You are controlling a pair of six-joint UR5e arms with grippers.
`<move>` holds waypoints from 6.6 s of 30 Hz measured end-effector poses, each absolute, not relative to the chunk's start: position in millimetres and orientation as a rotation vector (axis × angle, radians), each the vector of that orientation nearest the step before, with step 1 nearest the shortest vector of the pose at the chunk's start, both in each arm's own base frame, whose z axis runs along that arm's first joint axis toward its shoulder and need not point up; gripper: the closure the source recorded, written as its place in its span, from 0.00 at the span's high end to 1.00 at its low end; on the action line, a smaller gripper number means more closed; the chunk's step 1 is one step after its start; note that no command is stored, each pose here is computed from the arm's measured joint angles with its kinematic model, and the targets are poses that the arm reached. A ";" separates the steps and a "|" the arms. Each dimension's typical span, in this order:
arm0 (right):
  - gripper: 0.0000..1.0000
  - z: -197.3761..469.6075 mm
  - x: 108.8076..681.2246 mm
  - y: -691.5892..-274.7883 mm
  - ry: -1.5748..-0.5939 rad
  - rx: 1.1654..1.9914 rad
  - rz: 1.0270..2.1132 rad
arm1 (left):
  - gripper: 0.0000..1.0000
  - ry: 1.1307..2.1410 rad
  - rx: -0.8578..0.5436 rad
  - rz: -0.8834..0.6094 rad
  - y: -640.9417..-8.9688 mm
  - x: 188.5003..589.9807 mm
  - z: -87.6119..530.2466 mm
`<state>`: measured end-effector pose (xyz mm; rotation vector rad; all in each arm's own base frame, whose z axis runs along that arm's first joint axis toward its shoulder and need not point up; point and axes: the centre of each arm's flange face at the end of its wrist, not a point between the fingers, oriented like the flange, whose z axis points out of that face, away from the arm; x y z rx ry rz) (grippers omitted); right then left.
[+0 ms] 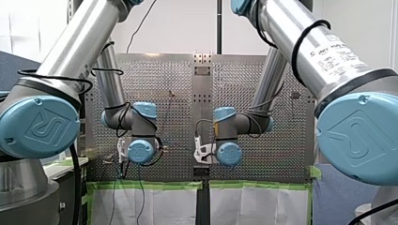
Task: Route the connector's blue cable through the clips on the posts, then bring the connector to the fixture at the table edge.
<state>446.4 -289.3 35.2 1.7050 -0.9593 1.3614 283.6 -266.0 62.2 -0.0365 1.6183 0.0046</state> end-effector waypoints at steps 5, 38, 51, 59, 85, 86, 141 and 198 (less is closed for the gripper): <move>0.00 33.8 445.4 -288.5 -0.962 1.714 1.351 | 0.00 1.618 -0.037 0.005 -266.0 283.6 62.2; 0.00 182.2 469.2 -320.9 -0.990 1.641 1.581 | 0.00 1.511 -0.157 0.041 -288.2 294.4 155.6; 0.00 269.7 468.0 -351.5 -0.948 1.559 1.665 | 0.00 1.430 -0.235 0.028 -291.8 324.0 223.9; 0.00 305.9 456.2 -355.7 -0.936 1.534 1.687 | 0.00 1.394 -0.243 0.037 -284.4 337.5 263.7; 0.00 287.0 448.6 -408.6 -0.970 1.546 1.644 | 0.00 1.405 -0.168 0.092 -239.8 424.1 271.7; 0.00 284.0 450.0 -409.9 -0.969 1.551 1.645 | 0.00 1.404 -0.165 0.088 -240.2 426.6 271.6; 0.00 279.1 451.5 -443.3 -0.957 1.538 1.666 | 0.00 1.415 -0.054 -0.009 -243.7 493.9 257.8; 0.00 280.9 451.4 -448.9 -0.920 1.579 1.689 | 0.00 1.428 -0.059 0.008 -243.5 495.5 280.7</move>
